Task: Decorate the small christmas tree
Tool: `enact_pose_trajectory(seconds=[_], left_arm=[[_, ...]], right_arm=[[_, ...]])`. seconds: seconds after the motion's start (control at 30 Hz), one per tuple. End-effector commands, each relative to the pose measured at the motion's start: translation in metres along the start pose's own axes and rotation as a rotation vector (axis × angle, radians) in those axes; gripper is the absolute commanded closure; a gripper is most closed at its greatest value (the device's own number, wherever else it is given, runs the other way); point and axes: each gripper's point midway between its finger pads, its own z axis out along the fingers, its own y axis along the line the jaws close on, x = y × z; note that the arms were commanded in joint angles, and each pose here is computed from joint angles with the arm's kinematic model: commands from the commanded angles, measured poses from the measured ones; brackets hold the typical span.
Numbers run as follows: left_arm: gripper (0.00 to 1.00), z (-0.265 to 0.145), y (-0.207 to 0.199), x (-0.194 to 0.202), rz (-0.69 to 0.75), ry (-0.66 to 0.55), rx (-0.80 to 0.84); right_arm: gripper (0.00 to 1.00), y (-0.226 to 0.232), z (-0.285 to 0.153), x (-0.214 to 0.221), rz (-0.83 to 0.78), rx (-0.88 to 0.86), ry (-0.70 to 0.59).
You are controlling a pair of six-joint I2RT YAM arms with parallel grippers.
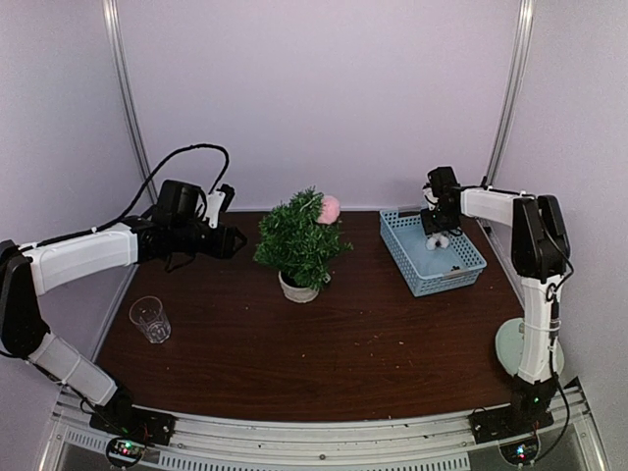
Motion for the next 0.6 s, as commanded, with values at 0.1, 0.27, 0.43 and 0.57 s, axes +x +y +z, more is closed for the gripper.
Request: enact_pose_trajectory(seconds=[0.1, 0.27, 0.43, 0.57], left_arm=[[0.52, -0.003, 0.002, -0.011, 0.001, -0.05, -0.008], [0.52, -0.003, 0.003, -0.012, 0.001, -0.052, -0.01], [0.51, -0.005, 0.004, -0.011, -0.002, -0.053, -0.019], [0.52, -0.008, 0.004, -0.011, -0.002, -0.06, -0.019]], right_arm=[[0.54, -0.009, 0.021, 0.024, -0.058, 0.053, 0.129], [0.58, -0.006, 0.03, 0.037, -0.086, 0.045, 0.19], [0.89, -0.002, 0.025, 0.034, -0.079, 0.012, 0.184], [1.0, 0.007, -0.005, 0.024, -0.066, -0.042, 0.136]])
